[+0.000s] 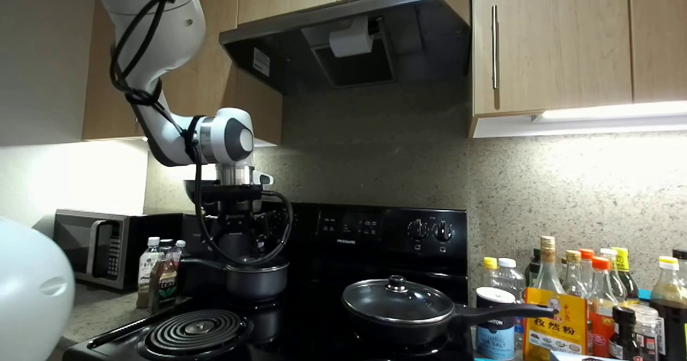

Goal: Remove the glass lid from the black pot.

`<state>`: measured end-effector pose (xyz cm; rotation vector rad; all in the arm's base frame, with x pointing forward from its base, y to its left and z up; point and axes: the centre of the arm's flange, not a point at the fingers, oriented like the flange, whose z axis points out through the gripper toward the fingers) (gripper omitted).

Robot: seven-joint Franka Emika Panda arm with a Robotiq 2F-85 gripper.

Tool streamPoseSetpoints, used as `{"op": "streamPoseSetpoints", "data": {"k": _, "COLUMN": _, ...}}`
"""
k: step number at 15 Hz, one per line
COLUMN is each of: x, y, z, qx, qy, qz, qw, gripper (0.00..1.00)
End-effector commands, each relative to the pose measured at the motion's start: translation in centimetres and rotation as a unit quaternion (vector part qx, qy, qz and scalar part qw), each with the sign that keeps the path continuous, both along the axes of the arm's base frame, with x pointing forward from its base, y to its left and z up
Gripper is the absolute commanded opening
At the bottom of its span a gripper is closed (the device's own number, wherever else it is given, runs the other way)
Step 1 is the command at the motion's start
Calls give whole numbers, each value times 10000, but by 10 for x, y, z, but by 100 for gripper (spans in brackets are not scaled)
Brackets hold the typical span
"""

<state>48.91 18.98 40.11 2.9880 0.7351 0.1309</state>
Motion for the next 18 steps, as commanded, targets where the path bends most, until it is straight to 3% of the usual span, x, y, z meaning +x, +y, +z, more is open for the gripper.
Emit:
{"op": "streamPoseSetpoints", "data": {"k": 1, "x": 27, "y": 41, "z": -3, "qx": 239, "qy": -336, "qz": -81, "qw": 9991, "gripper": 100}}
{"op": "streamPoseSetpoints", "data": {"k": 7, "x": 57, "y": 97, "z": -10, "qx": 214, "qy": -1006, "qz": 1, "qw": 9947, "gripper": 100}}
{"op": "streamPoseSetpoints", "data": {"k": 8, "x": 42, "y": 84, "z": -5, "qx": 263, "qy": -809, "qz": 65, "qw": 9964, "gripper": 100}}
{"op": "streamPoseSetpoints", "data": {"k": 14, "x": 54, "y": 91, "z": -10, "qx": 253, "qy": -868, "qz": 46, "qw": 9959, "gripper": 100}}
{"op": "streamPoseSetpoints", "data": {"k": 18, "x": 78, "y": 117, "z": 1, "qx": 183, "qy": -836, "qz": -85, "qw": 9963, "gripper": 100}}
